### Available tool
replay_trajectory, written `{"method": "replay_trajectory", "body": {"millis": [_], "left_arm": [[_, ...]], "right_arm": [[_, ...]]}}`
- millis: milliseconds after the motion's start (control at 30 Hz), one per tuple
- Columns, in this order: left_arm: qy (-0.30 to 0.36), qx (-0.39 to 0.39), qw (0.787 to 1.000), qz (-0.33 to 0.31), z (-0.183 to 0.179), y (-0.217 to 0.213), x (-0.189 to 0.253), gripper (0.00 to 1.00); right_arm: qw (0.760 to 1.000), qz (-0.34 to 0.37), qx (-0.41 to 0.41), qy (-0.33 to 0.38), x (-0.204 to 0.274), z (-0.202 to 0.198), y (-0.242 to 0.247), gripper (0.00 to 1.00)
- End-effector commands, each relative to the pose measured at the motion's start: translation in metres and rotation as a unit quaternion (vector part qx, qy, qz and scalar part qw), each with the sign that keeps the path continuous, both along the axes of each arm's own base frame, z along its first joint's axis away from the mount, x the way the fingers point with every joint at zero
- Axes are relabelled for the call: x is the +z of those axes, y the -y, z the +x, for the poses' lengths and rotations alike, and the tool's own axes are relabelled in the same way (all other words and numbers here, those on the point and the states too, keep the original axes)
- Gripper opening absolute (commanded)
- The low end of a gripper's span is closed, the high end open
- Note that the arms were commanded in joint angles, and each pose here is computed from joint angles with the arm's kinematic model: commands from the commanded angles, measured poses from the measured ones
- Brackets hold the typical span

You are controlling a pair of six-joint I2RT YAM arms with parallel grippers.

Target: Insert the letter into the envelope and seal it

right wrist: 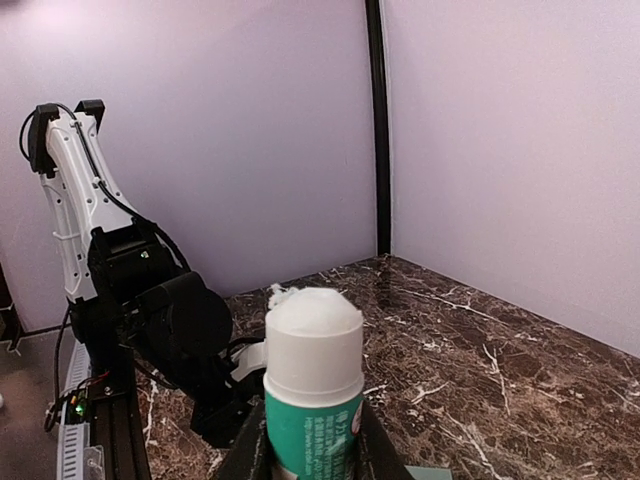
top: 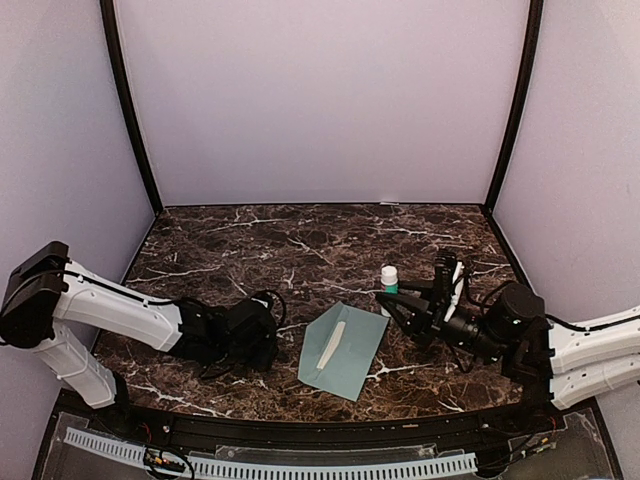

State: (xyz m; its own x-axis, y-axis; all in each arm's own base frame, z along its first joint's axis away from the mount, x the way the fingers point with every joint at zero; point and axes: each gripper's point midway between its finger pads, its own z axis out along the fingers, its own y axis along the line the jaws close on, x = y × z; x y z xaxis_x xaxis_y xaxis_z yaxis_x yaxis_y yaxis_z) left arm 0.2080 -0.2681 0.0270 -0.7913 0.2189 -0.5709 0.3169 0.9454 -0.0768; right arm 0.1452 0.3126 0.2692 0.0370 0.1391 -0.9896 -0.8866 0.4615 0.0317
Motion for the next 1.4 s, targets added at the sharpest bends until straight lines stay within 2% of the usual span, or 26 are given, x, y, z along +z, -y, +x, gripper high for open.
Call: {"method": "replay_trajectory", "body": {"millis": [0,133,400,533,567,667,767,933,1067,1167,1233,1367], "left_arm": [[0.029,-0.002,0.999,-0.018,0.010,0.007,0.032,0.60],[0.041,-0.010,0.999,-0.029,0.013,0.012,0.051,0.64],[0.060,-0.041,0.995,-0.067,0.014,0.027,0.084,0.65],[0.084,-0.111,0.982,-0.124,0.006,0.049,0.107,0.61],[0.090,-0.140,0.972,-0.168,-0.001,0.062,0.119,0.60],[0.109,-0.228,0.937,-0.242,-0.021,0.088,0.149,0.58],[0.116,-0.292,0.907,-0.280,-0.041,0.104,0.167,0.55],[0.135,-0.412,0.829,-0.353,-0.087,0.132,0.209,0.55],[0.147,-0.463,0.776,-0.402,-0.111,0.144,0.240,0.55],[0.149,-0.482,0.747,-0.433,-0.121,0.149,0.259,0.55],[0.146,-0.491,0.736,-0.444,-0.125,0.152,0.265,0.55],[0.143,-0.498,0.725,-0.454,-0.128,0.158,0.271,0.55]], "right_arm": [[1.000,0.021,0.015,-0.016,0.007,-0.005,0.002,0.00],[0.999,0.025,0.016,-0.023,0.009,-0.005,0.003,0.00],[0.997,0.048,0.032,-0.042,0.019,-0.008,-0.001,0.00],[0.994,0.074,0.058,-0.060,0.032,-0.014,-0.003,0.00],[0.992,0.083,0.072,-0.062,0.036,-0.018,-0.003,0.00],[0.984,0.117,0.114,-0.075,0.050,-0.031,-0.002,0.00],[0.975,0.144,0.146,-0.091,0.061,-0.040,-0.001,0.00],[0.953,0.204,0.201,-0.096,0.076,-0.056,0.003,0.00],[0.948,0.216,0.210,-0.098,0.080,-0.062,-0.007,0.00],[0.949,0.219,0.205,-0.091,0.083,-0.066,-0.017,0.00],[0.951,0.221,0.200,-0.088,0.083,-0.068,-0.022,0.00],[0.950,0.226,0.199,-0.087,0.083,-0.071,-0.029,0.00]]}}
